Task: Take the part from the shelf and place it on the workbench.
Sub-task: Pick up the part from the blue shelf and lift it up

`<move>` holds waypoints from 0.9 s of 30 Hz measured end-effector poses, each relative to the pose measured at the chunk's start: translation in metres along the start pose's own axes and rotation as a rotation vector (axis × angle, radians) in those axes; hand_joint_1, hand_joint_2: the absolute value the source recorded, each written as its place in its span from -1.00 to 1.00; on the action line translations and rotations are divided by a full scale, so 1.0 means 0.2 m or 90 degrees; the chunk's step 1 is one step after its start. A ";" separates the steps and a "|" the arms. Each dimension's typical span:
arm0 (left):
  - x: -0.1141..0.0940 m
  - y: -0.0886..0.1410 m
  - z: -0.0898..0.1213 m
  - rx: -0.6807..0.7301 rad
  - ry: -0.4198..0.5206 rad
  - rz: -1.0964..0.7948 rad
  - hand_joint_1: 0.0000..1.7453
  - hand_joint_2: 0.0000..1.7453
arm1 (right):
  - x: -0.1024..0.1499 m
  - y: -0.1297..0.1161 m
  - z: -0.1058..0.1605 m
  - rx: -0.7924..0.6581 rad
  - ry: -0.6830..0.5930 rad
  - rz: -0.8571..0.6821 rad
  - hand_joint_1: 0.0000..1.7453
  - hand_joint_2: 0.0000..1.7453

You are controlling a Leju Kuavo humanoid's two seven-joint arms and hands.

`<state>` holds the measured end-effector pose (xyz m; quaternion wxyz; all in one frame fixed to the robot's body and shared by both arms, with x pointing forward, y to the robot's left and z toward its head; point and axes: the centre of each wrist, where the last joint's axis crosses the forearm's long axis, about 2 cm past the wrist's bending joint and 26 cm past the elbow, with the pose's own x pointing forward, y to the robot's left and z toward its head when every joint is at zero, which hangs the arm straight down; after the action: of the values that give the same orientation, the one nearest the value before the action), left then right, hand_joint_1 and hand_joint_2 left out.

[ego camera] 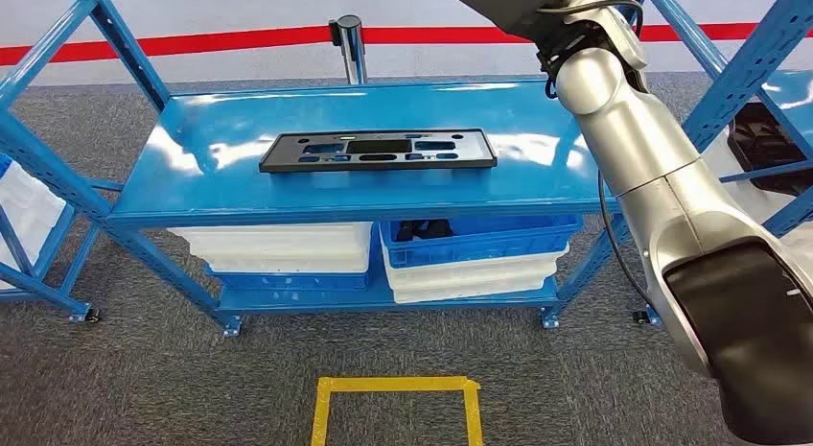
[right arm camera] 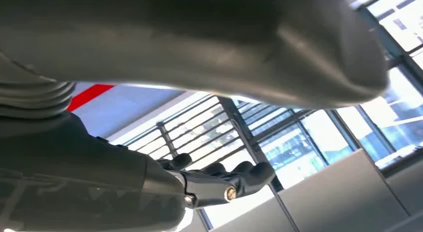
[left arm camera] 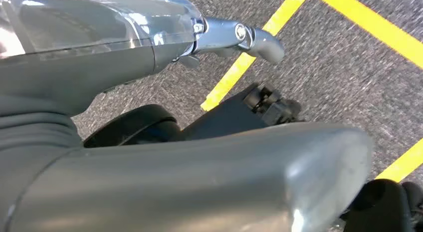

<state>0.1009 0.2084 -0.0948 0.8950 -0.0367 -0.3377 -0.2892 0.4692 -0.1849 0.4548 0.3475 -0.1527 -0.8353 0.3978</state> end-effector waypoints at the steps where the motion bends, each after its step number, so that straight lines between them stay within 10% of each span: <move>1: 0.00 0.00 0.00 0.000 0.000 0.000 -1.00 -1.00 | 0.00 0.00 0.00 0.000 0.000 0.000 -1.00 -1.00; 27: 0.00 -0.01 0.00 -0.003 -0.001 0.001 -1.00 -1.00 | -0.01 0.00 0.01 -0.001 -0.001 0.000 -1.00 -1.00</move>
<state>0.1007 0.2065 -0.0946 0.8950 -0.0391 -0.3375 -0.2889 0.4692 -0.1860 0.4531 0.3468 -0.1530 -0.8359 0.3971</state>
